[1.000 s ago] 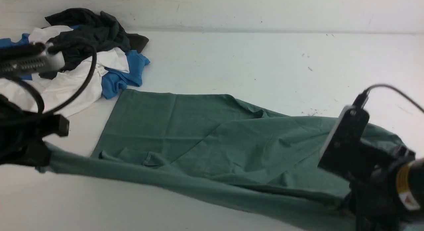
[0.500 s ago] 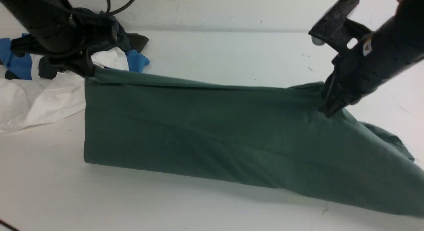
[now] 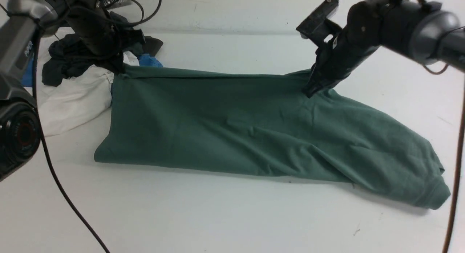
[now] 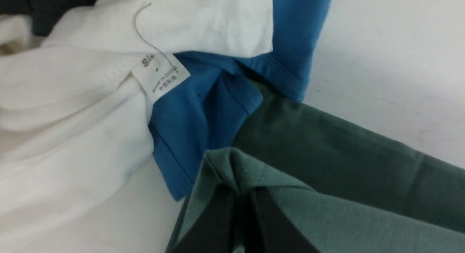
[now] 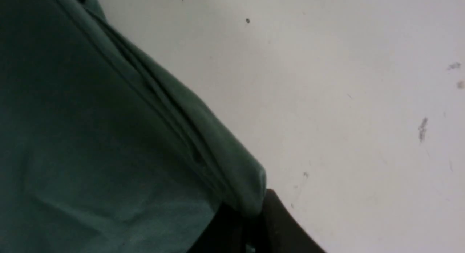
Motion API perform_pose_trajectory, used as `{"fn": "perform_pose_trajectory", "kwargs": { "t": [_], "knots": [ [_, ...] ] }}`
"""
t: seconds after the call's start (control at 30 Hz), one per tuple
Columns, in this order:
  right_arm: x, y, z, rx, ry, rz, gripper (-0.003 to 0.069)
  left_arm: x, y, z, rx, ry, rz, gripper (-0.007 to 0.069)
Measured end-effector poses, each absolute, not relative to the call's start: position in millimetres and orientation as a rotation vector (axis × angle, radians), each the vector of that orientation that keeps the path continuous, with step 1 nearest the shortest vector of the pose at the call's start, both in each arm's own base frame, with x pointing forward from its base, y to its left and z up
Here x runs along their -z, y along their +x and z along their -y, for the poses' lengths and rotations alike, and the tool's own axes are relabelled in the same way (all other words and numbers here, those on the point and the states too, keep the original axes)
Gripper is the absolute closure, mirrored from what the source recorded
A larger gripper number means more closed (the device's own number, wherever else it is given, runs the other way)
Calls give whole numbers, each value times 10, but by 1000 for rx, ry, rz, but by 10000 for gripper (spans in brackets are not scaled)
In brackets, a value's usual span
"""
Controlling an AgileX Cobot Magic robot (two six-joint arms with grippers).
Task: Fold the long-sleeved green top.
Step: Use both arms to drag the lower edge of the fabric forward and fold it over the upper edge
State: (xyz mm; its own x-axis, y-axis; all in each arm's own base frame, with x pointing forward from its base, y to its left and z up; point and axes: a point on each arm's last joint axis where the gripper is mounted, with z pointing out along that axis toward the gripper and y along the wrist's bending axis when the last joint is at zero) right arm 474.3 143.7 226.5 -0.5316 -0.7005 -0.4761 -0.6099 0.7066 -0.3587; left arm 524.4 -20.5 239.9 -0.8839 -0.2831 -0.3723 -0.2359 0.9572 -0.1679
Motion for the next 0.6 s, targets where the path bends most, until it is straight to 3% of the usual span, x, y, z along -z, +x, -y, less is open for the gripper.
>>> {"fn": "perform_pose_trajectory", "kwargs": {
  "t": [0.23,0.4,0.6],
  "knots": [
    [-1952,4930,-1502,205,-984,-2226,545,-2121,5334,179,114,-376,-2726,547],
    [-1914,4973,-1516,187,-931,-2206,388,-2118,5388,98,51,-389,-2664,385],
    [-1975,4887,-1467,168,-847,-2331,256,-2124,5384,81,34,-394,-2666,291]
  ]
}}
